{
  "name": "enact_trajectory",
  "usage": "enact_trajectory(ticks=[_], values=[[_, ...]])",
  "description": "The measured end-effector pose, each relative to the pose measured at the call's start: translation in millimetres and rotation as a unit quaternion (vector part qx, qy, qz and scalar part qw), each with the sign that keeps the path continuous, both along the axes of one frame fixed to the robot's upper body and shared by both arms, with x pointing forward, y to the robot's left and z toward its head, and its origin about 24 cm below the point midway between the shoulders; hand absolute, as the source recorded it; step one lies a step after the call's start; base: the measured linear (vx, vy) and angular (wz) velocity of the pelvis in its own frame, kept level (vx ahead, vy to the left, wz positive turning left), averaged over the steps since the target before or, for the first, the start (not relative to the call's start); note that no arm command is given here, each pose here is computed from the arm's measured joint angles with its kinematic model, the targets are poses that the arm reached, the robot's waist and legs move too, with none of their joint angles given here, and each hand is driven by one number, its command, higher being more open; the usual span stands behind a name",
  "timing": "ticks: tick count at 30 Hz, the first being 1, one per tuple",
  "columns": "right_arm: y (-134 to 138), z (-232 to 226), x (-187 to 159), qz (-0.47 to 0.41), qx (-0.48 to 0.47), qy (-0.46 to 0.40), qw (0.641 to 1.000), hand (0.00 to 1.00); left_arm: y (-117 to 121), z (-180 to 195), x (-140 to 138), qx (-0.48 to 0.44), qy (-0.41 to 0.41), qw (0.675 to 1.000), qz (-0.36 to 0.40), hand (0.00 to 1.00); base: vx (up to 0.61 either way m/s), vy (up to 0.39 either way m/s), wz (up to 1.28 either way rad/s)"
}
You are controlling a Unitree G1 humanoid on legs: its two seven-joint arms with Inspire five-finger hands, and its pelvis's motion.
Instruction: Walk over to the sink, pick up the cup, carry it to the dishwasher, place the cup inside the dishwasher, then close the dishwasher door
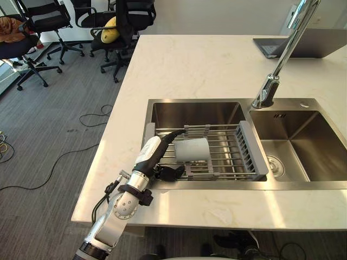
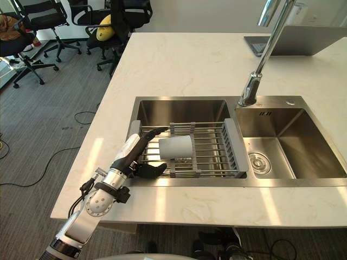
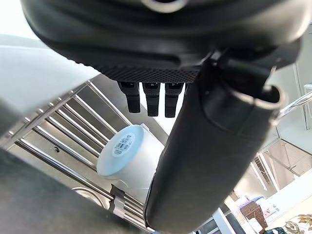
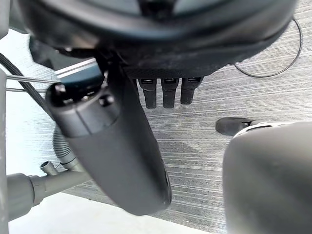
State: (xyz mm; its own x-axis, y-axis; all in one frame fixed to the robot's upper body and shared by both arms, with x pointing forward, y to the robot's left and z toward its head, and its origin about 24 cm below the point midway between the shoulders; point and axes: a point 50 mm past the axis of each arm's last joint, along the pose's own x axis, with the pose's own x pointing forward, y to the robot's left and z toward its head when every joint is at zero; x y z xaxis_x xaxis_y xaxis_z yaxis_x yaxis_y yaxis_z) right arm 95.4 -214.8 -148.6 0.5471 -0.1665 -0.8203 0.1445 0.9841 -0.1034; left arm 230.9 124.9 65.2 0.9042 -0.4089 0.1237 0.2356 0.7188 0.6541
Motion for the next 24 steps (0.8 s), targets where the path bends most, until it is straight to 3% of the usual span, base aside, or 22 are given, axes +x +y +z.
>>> enact_trajectory(ticks=[24], values=[[1,-1,-2,-0.004,0.0,0.005,1.0,0.9,-14,-8,4,0.024,-0.008,0.999,0.023,0.9,-0.01,0.0,0.0]])
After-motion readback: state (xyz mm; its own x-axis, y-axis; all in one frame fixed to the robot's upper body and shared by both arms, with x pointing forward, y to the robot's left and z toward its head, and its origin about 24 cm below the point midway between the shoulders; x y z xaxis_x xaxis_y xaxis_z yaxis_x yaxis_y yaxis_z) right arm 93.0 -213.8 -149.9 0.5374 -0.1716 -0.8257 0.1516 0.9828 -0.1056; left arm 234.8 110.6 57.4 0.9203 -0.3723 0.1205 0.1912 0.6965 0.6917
